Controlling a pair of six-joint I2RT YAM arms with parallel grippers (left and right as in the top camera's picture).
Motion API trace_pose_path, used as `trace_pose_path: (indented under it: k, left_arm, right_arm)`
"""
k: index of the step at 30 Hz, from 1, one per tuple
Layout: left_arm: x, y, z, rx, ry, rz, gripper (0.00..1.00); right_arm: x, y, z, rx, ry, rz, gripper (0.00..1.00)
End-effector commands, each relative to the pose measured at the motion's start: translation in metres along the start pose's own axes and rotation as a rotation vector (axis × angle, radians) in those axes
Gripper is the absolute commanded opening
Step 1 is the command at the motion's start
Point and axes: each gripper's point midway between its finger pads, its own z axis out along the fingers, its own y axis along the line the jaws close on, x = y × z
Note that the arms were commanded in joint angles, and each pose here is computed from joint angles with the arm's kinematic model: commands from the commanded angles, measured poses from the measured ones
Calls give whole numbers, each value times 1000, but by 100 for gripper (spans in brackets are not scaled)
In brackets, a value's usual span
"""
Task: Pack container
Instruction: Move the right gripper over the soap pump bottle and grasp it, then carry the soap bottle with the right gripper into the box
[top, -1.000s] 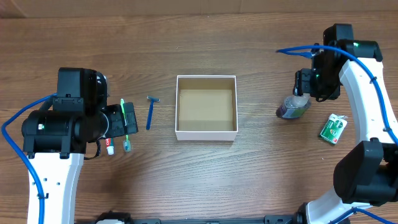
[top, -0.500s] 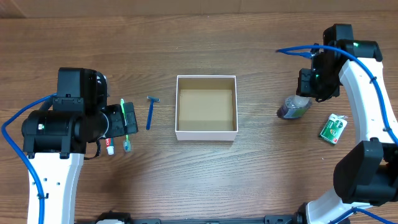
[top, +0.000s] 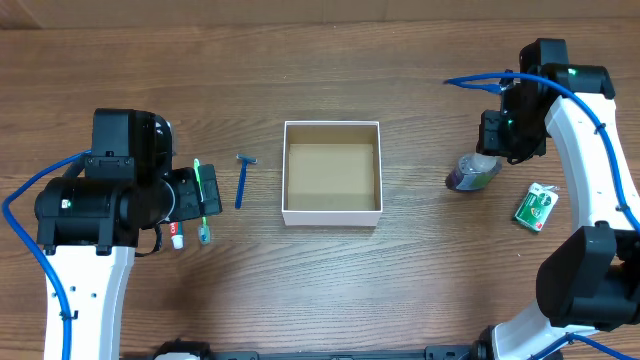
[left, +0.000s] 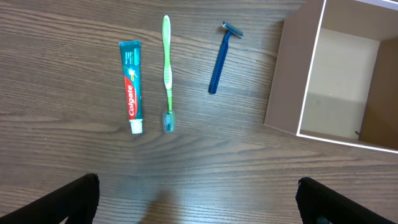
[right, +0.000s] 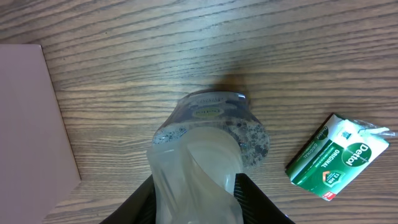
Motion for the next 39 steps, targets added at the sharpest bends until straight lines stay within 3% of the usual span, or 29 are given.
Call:
trace_pose_path:
  k: [1,7,12,19,22,28,39]
  left_arm:
    - [-6,-1,-7,8,-29,12,100]
    - [-8,-1,-7,9,-34,12,100]
    - [-9,-1,-7,10,-38,12,100]
    - [-11,-2,-7,12,-47,13,100]
    - [-11,-2,-7,12,-49,13,100]
    - [-11,-2,-7,12,-49,13,100]
    - [-12,-2,-7,13,-52,12,100]
  right_arm:
    - [-3,2,-1,-18,-12,8,4]
    - [-12,8,-23,-28,-68,27,4]
    - [-22,32,-80,-45,-234,-35,4]
    - [-12,118,-169,-112,-487,-206,4]
    - [-3,177,-191,-164,-572,-309,4]
    - [-3,235,-191,-239,-628,-295,4]
    - [-26,278,-97,-211,-465,-238,4]
